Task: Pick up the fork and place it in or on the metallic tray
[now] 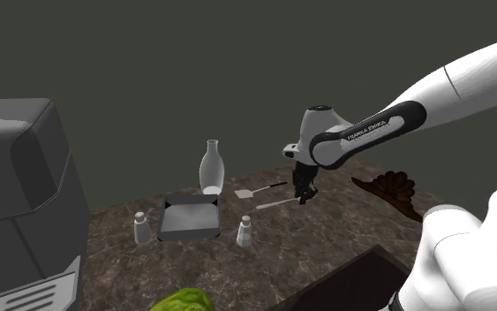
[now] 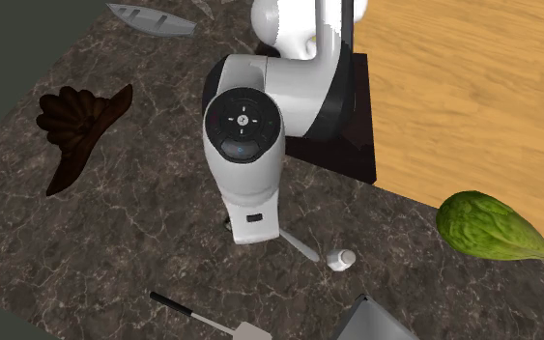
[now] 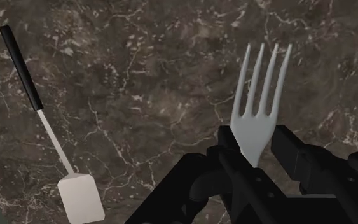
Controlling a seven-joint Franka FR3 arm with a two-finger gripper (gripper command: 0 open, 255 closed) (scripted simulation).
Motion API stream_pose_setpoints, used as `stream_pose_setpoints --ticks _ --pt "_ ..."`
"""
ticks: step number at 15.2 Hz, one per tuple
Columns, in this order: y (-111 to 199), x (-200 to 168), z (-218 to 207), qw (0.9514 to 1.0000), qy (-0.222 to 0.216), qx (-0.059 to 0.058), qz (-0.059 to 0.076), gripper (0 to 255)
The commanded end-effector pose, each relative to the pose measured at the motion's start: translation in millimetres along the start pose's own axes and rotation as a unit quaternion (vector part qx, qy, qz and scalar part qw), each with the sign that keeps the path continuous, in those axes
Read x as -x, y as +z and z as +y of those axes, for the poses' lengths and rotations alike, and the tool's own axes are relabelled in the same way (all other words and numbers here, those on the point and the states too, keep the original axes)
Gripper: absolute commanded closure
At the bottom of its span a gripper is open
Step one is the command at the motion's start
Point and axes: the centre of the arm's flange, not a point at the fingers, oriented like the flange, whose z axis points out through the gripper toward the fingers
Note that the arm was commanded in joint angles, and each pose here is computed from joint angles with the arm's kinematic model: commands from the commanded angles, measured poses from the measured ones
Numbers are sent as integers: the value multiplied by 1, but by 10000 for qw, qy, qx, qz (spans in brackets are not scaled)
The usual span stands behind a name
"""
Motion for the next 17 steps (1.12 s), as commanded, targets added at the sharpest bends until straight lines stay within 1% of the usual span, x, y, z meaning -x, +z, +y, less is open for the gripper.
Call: stream_pose_setpoints --ticks 1,17 --pt "-2 -26 4 10000 6 -5 5 255" --pt "-12 -230 58 10000 6 -5 5 255"
